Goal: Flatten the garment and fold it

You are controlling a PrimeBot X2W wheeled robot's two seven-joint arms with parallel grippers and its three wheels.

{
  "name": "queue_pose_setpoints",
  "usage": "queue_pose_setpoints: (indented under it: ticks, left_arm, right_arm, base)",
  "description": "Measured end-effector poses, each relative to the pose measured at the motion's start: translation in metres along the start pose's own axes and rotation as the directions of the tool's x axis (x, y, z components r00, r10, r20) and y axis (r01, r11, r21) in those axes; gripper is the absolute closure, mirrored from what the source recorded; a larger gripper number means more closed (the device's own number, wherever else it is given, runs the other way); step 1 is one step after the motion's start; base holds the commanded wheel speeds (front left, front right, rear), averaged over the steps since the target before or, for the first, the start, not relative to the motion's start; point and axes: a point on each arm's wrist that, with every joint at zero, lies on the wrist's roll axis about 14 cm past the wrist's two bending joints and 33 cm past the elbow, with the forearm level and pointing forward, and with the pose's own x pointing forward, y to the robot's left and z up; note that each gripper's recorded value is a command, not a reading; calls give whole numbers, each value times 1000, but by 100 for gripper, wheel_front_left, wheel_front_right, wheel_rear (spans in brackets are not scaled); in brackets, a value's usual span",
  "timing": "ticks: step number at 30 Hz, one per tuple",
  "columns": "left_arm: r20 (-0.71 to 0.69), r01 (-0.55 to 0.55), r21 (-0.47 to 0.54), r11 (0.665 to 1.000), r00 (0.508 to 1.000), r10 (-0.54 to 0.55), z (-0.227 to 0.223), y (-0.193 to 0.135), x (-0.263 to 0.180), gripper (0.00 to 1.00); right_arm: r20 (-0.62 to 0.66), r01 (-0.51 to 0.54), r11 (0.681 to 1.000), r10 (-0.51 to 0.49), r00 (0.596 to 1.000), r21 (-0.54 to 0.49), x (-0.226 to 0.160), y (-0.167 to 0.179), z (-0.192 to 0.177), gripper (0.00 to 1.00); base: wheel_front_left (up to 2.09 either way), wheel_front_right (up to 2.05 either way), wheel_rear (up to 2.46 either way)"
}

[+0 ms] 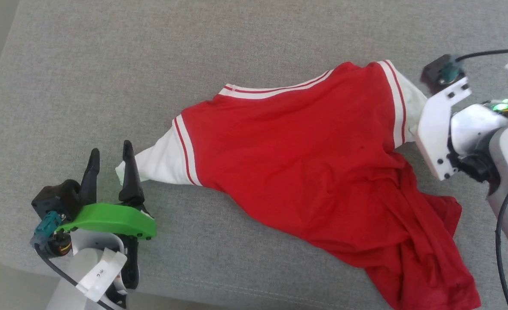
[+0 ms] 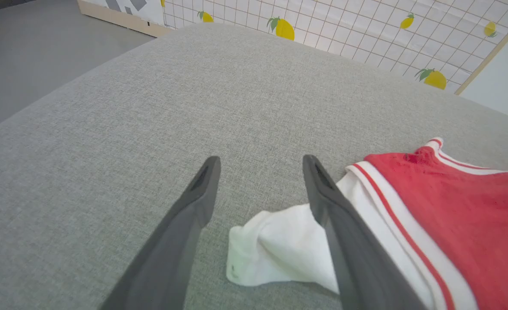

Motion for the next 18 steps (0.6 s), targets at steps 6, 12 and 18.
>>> queue_pose_setpoints:
  ticks: [6, 12, 18]
  left_arm:
    - [22, 14, -4, 1000, 1000, -14, 8, -5, -1, 0]
    - [47, 36, -10, 999, 998, -35, 19, -11, -5, 0]
    - [-66, 82, 23, 996, 995, -81, 11, -19, -6, 0]
  right_arm:
    - [154, 41, 986, -66, 986, 162, -20, -30, 10, 100]
    - [298, 84, 942, -186, 936, 324, -53, -62, 17, 100]
    - [325, 101, 922, -232, 917, 373, -72, -65, 3, 100]
  base:
    - [0, 0, 0]
    - [0, 0, 0]
    - [0, 0, 0]
